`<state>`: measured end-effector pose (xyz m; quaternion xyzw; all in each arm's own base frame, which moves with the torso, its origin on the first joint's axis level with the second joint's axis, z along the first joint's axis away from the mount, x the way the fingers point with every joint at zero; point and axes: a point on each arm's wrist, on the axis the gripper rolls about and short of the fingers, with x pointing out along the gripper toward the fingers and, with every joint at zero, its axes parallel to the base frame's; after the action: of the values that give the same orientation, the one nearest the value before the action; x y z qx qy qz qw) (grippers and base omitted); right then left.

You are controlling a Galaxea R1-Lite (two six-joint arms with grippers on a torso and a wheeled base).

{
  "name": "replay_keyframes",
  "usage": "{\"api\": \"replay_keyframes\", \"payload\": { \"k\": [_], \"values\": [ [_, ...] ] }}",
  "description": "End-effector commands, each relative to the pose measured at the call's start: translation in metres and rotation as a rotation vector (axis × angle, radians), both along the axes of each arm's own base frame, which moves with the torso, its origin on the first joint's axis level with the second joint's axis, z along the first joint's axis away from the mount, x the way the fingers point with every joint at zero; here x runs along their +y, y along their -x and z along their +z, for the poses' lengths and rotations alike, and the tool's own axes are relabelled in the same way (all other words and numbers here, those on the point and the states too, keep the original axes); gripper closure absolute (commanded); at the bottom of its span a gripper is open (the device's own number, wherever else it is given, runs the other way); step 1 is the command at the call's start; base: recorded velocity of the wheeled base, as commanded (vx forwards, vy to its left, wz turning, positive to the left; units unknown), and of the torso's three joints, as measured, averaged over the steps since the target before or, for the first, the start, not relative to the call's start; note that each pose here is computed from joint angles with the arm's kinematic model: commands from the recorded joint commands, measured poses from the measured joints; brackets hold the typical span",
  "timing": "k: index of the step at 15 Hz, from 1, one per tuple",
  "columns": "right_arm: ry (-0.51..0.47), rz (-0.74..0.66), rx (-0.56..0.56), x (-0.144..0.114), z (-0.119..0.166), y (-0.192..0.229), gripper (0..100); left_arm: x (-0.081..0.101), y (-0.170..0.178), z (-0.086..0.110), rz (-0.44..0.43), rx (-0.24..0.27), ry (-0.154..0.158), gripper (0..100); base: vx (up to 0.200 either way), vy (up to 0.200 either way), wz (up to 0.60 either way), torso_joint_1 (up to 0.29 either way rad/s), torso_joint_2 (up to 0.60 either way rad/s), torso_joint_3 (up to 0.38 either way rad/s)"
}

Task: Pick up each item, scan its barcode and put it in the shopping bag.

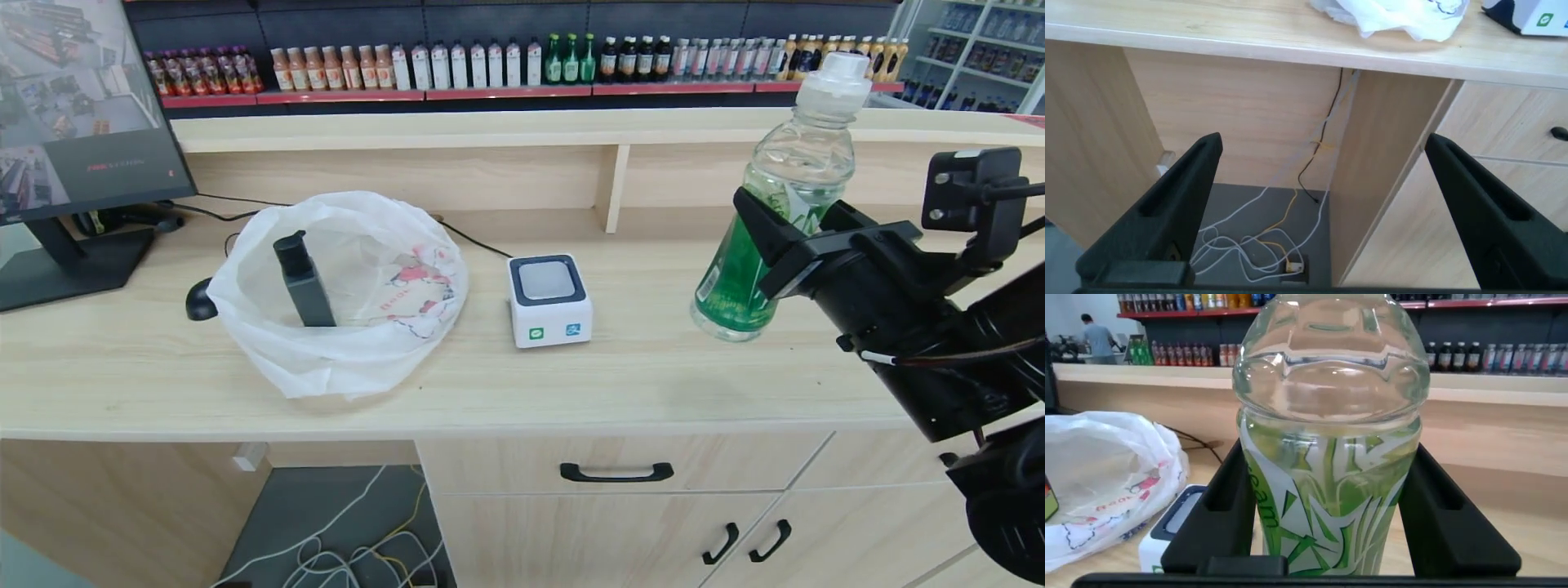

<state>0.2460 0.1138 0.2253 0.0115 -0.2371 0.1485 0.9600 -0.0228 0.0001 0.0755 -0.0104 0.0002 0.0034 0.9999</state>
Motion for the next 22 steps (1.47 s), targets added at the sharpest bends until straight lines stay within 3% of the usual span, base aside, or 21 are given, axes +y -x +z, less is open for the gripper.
{"api": "replay_keyframes", "payload": {
  "k": [1, 8, 15, 20, 22],
  "values": [
    [0.001, -0.005, -0.001, -0.001, 0.0, 0.001, 100, 0.0, 0.0, 0.0, 0.001, 0.0, -0.001, 0, 0.0, 0.2, 0.0, 0.007, 0.0, -0.002],
    [-0.007, -0.021, -0.003, -0.001, 0.002, 0.0, 100, 0.0, 0.0, 0.0, 0.001, 0.0, -0.001, 0, 0.0, 0.2, 0.0, 0.002, 0.0, 0.002],
    [0.025, 0.041, 0.03, 0.009, -0.008, 0.013, 100, 0.0, 0.0, 0.0, 0.001, 0.0, -0.004, 0, 0.0, 0.0, 0.0, 0.0, 0.0, 0.0],
    [0.143, -0.006, -0.067, 0.029, 0.0, -0.01, 100, 0.0, 0.0, 0.0, 0.001, 0.0, -0.004, 0, 0.0, 0.0, 0.0, 0.0, 0.0, 0.0],
    [0.244, -0.019, -0.143, 0.037, 0.005, -0.018, 100, 0.0, 0.0, 0.0, 0.001, 0.0, -0.004, 0, 0.0, 0.0, 0.0, 0.0, 0.0, 0.0]
  ]
}}
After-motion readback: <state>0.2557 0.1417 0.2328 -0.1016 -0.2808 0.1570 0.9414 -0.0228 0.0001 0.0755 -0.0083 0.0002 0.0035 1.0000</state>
